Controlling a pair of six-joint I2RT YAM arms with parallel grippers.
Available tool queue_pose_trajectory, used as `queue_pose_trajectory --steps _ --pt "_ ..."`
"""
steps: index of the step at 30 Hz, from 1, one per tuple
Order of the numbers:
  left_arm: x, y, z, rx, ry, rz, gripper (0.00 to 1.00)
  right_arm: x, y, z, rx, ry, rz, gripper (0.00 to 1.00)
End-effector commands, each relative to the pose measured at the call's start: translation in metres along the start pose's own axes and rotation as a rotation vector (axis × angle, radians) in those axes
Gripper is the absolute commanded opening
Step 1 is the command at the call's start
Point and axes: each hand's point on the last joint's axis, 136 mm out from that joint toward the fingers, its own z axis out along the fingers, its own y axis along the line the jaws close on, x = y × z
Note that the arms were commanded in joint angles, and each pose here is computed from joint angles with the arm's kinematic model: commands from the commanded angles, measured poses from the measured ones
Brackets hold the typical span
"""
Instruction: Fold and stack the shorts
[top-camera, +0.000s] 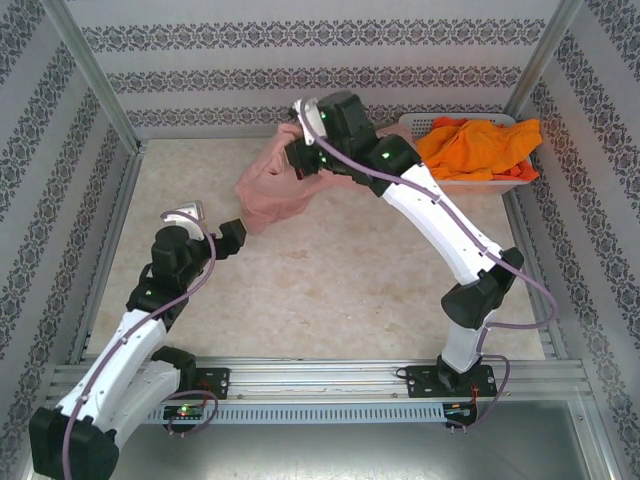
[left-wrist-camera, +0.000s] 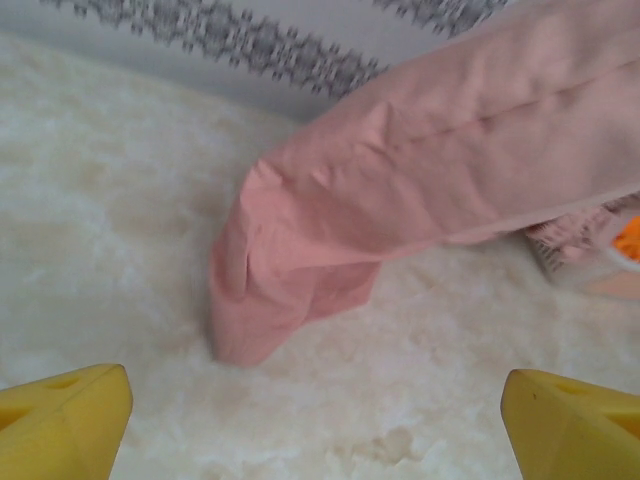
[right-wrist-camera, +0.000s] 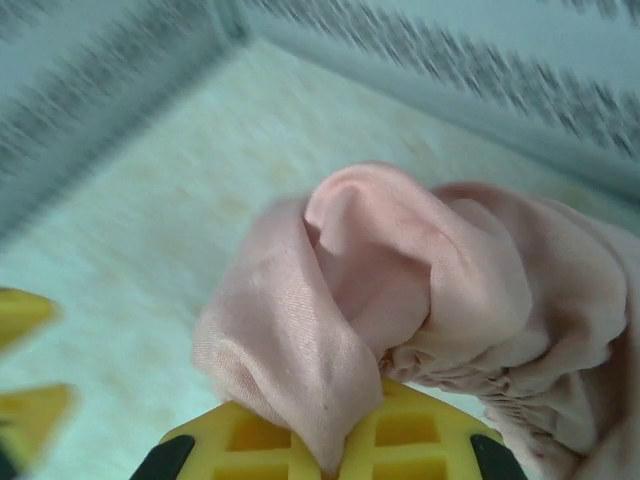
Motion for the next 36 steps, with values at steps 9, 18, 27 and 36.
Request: queue_pose_trajectory --steps 9,18,27,36 --pt "-0.075 -0.017 -0.054 0.045 -0.331 0.056 0.97 -0.083 0.104 -0.077 -0.487 -0.154 0.203 0.0" --pt "-0.08 -0.01 -0.055 -0.007 -0.334 0.051 0.99 -0.066 0.069 -0.072 -0.408 -0.112 0.261 0.0" --pt "-0.061 -0.018 -0.016 0.025 -0.163 0.035 1.0 0.093 -0.137 -0.019 0.139 0.14 0.533 0.42" --pt "-0.021 0.011 0.001 -0.112 0.032 -0.061 1.0 0.148 -0.177 -0.038 0.254 0.178 0.613 0.88"
